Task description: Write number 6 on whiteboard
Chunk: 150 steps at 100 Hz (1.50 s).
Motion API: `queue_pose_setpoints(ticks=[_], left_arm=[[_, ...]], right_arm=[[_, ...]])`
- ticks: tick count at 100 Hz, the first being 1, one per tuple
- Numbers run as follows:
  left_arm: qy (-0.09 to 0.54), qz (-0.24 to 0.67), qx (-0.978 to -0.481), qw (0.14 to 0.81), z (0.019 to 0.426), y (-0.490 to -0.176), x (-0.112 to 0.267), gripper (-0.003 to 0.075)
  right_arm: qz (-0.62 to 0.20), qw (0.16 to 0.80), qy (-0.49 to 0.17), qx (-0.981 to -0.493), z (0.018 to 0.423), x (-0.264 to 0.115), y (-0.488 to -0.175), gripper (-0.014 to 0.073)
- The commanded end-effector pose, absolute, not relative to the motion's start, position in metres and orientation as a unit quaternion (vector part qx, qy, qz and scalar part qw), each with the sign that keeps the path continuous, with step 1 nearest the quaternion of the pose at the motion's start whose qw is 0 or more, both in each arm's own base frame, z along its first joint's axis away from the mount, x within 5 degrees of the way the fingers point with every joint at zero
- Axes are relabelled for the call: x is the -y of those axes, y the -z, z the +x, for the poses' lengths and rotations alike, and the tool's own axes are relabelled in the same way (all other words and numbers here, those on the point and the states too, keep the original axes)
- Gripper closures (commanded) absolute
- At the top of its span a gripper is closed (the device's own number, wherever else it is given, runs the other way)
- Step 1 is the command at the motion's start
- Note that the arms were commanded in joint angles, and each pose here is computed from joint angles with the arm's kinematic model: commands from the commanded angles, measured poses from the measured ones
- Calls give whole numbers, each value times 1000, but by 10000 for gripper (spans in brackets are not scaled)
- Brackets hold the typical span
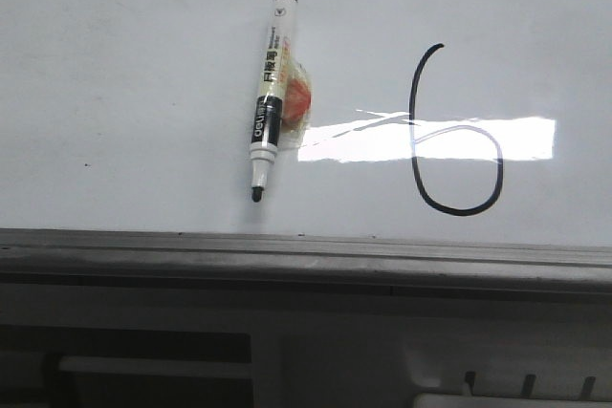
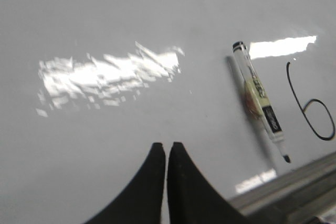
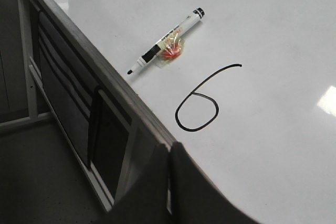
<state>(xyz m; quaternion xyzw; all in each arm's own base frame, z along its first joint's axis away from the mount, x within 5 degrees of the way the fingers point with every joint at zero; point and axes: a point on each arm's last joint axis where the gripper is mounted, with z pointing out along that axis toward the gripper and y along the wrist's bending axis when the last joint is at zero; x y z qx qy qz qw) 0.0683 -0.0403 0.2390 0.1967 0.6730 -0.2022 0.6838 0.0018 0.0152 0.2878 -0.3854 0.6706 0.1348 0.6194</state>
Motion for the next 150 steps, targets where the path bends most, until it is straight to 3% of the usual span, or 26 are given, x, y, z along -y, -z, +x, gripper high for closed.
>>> queue_pose_setpoints(ticks=[1, 9, 19, 42, 57, 75, 150], left_arm=[[147, 223, -598, 756, 63, -253, 33, 739], [123, 223, -558, 790, 57, -251, 29, 739], [92, 191, -563, 799, 56, -240, 23, 739], [41, 95, -644, 758, 60, -209, 10, 739], [56, 50, -712, 699, 62, -193, 9, 739], [111, -5, -810, 576, 57, -166, 12, 739], [115, -11, -808, 577, 57, -167, 12, 739]], right_arm=[[-368, 643, -141, -657, 5, -17, -300, 659], [-368, 643, -141, -657, 5, -17, -300, 659], [-368, 643, -141, -657, 5, -17, -300, 659], [-368, 643, -141, -657, 5, -17, -300, 659], [-368, 643, -141, -657, 5, -17, -300, 659], [-368, 643, -141, -657, 5, -17, -300, 659], [-368, 643, -141, -657, 5, -17, -300, 659]])
